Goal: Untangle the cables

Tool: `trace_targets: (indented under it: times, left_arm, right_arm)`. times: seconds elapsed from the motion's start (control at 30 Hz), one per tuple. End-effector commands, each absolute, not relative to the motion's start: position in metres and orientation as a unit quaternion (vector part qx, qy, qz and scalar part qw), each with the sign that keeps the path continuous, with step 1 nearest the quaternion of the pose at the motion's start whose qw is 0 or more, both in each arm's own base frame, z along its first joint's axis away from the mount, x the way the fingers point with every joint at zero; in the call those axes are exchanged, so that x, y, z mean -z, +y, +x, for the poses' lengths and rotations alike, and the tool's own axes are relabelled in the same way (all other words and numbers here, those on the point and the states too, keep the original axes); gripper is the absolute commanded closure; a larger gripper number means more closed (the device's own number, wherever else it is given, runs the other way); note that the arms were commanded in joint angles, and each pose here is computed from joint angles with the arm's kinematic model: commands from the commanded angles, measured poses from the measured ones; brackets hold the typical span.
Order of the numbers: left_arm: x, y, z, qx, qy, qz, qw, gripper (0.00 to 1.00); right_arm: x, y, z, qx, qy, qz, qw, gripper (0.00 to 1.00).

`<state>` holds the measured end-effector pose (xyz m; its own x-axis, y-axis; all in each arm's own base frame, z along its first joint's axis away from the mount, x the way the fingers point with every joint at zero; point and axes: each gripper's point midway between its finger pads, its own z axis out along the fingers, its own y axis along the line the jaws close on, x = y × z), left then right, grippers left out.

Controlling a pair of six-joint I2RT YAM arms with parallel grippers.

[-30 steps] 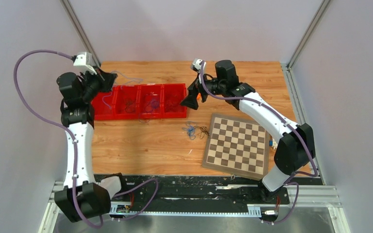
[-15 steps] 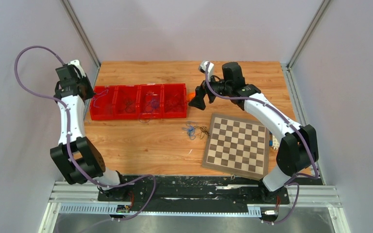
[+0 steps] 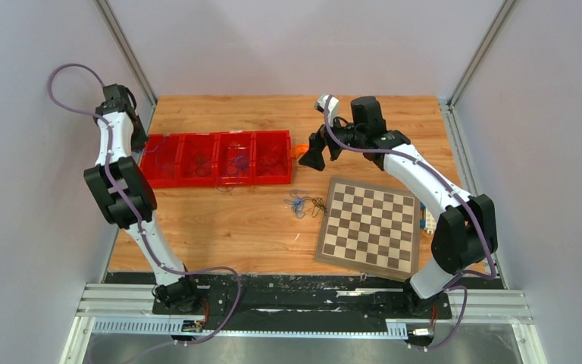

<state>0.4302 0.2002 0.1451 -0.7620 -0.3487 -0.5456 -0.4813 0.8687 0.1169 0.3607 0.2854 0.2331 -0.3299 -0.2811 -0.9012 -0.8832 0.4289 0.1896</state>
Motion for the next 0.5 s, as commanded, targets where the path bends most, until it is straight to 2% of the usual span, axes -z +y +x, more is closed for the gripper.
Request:
trace_targets:
  times: [0.0, 0.17, 0.47]
  left_arm:
    - [-0.161, 0.185, 0.46, -0.115, 0.929, -0.214, 0.279, 1.0]
    - [-0.161, 0.159, 0.486, -0.052, 0.93, -0.196, 0.306, 1.0]
    - [-0.161, 0.13, 0.519, 0.044, 0.901, -0.153, 0.404, 1.0]
  right_arm:
    - [-0.247, 0.284, 0.366, -0.361, 0.726, -0.396, 0.431, 0.0]
    - [-0.245, 0.281, 0.366, -0.358, 0.73, -0.392, 0.429, 0.0]
    - [-0.241, 0.279, 0.365, -0.361, 0.734, -0.39, 0.422, 0.0]
